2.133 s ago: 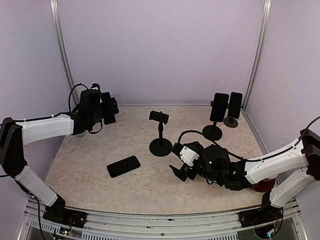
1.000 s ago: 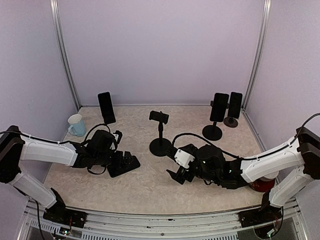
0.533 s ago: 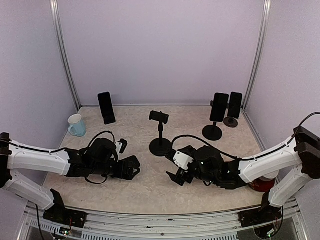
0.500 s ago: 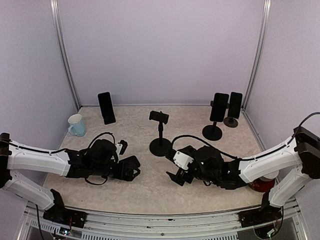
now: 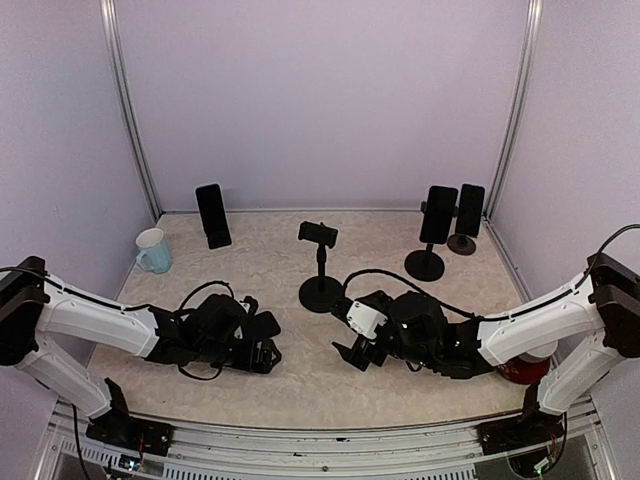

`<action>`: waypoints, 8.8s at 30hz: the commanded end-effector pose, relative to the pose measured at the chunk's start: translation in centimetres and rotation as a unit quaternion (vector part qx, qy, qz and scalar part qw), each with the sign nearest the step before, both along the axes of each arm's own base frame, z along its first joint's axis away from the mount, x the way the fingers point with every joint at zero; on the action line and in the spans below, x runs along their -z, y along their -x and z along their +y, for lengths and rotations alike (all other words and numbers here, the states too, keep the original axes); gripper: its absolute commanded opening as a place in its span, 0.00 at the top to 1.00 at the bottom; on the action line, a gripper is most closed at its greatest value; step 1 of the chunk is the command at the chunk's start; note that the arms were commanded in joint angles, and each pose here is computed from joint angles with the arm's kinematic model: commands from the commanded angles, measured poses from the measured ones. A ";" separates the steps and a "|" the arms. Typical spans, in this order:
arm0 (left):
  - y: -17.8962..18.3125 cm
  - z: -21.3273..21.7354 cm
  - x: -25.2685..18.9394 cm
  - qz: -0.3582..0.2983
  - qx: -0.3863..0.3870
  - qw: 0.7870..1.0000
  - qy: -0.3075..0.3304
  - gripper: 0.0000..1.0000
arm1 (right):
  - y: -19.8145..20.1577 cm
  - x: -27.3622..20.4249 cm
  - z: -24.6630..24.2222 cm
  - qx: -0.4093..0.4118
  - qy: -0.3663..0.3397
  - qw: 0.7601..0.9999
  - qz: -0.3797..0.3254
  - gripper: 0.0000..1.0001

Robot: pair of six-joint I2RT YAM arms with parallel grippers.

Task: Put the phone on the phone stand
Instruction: Adjust the phone at the center of the board, then pick up the phone from the center of the board, then pass from the left arm to the right

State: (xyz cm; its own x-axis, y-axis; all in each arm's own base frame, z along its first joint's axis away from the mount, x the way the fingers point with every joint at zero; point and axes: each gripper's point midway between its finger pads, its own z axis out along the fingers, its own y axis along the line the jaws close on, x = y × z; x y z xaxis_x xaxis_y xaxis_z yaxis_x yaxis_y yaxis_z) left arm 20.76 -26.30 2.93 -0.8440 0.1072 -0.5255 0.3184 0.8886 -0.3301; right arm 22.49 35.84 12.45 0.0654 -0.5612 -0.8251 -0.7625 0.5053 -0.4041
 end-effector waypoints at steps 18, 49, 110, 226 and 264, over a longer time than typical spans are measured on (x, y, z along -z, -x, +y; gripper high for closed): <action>-9.6 5.0 1.9 -0.047 -0.161 0.981 -0.099 0.01 | -0.5 -1.6 -0.3 0.011 -0.023 1.000 -0.007 0.00; -17.4 1.2 2.5 -0.073 -0.147 0.970 -0.178 0.01 | -0.6 -1.3 -1.0 0.023 -0.021 0.999 -0.017 0.00; -11.0 4.2 2.1 -0.045 -0.030 0.995 -0.086 0.01 | -1.0 -0.6 -0.9 0.029 -0.009 0.999 -0.016 0.00; 4.0 -8.7 -20.9 -0.504 0.107 0.857 -0.010 0.28 | 6.4 -14.8 5.5 -0.190 -0.243 0.910 0.277 0.25; 3.3 -7.9 -20.3 -0.508 0.071 0.858 -0.037 0.06 | 5.8 -14.8 7.1 -0.228 -0.256 0.874 0.343 1.00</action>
